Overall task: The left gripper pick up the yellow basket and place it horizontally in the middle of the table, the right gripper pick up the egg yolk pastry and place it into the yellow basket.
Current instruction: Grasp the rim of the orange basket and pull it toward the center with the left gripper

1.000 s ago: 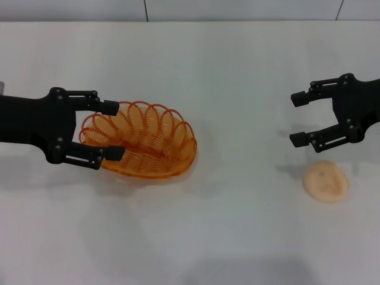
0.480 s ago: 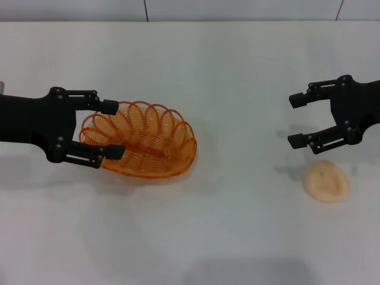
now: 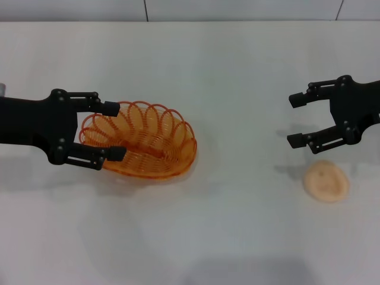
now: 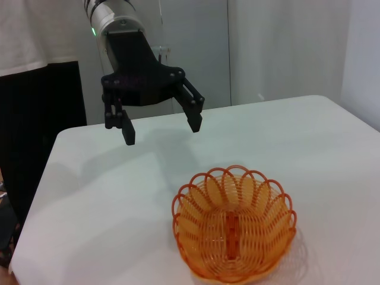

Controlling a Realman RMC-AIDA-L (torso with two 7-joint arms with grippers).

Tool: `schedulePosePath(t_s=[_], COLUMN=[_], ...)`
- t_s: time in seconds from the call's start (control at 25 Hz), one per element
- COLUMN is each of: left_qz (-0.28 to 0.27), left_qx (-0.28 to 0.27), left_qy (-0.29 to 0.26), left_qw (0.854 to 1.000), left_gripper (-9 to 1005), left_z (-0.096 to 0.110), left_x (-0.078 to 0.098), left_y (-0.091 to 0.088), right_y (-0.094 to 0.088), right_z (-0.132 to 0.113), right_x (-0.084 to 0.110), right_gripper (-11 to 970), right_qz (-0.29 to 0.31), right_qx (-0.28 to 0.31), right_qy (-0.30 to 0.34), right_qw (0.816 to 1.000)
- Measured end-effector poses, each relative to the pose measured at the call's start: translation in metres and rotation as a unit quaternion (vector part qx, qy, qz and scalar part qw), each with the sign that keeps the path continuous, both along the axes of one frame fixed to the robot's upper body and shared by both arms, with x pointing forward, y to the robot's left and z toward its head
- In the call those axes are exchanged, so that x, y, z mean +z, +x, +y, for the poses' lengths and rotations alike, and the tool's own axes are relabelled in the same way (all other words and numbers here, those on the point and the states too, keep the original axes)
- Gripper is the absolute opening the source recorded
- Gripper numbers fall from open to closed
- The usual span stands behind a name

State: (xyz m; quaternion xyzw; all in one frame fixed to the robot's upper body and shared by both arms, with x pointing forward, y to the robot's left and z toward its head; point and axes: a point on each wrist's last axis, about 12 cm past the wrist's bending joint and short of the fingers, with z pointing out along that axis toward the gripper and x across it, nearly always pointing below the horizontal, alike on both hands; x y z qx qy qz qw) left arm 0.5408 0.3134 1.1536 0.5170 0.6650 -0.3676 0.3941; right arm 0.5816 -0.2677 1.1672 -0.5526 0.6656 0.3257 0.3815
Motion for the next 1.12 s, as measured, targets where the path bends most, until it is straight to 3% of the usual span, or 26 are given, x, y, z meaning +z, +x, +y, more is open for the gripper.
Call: schedulePosePath(t_s=[0.4, 0.68, 0.88, 1.12], left_qz=[0.013, 0.092, 0.159, 0.235], left_qx=[0.010, 0.088, 0.166, 0.261], left_qy=[-0.002, 0.012, 0.060, 0.137], left_qw=[1.000, 0.992, 0.971, 0.926], left_gripper=[858, 857, 857, 857], left_z=[0.001, 0.004, 0.008, 0.013], left_x=[0.000, 0.024, 0.046, 0.057], left_y=[0.000, 0.008, 0.013, 0.030], right_y=[0.000, -0.002, -0.004, -0.004], right_z=[-0.001, -0.004, -0.004, -0.002], right_x=[0.000, -0.002, -0.004, -0.006], right_gripper=[834, 833, 832, 831], right_qz=[-0.003, -0.006, -0.006, -0.012], right_qx=[0.001, -0.003, -0.004, -0.004], right_qy=[0.000, 0.004, 0.007, 0.006], right_qw=[1.000, 1.000, 1.000, 1.000])
